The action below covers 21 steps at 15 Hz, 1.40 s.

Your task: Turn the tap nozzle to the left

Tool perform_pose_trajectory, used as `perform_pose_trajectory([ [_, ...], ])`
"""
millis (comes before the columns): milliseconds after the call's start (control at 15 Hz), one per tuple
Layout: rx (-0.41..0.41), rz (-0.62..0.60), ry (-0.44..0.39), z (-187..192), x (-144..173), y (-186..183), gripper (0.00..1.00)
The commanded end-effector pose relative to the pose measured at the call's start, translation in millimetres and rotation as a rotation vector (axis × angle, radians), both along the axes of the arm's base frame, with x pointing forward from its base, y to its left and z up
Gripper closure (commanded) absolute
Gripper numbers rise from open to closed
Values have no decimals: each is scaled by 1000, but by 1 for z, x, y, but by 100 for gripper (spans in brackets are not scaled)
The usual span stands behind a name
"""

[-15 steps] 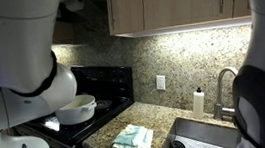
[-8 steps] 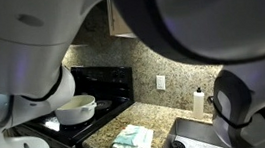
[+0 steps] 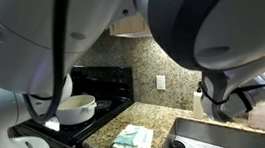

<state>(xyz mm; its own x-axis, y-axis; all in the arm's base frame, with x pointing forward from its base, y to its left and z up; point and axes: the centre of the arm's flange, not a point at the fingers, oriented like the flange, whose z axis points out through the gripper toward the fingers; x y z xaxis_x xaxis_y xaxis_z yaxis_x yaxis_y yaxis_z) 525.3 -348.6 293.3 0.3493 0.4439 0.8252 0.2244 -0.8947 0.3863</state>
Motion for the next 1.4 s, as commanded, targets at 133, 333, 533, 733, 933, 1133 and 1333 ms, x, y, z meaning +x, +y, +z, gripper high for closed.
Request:
perform_pose_trajectory([
  [133,-2,-5,-2,1,6,0,0],
  [333,4,-67,24,-11,1,-11,0],
  [533,12,-114,18,-20,4,-29,0],
  [733,-9,-121,0,-17,17,-38,0],
  [933,-23,-119,-41,-11,35,-44,0],
  [1133,-35,-135,-70,-8,53,-49,0],
  [1333,-29,-140,-68,-11,63,-53,0],
])
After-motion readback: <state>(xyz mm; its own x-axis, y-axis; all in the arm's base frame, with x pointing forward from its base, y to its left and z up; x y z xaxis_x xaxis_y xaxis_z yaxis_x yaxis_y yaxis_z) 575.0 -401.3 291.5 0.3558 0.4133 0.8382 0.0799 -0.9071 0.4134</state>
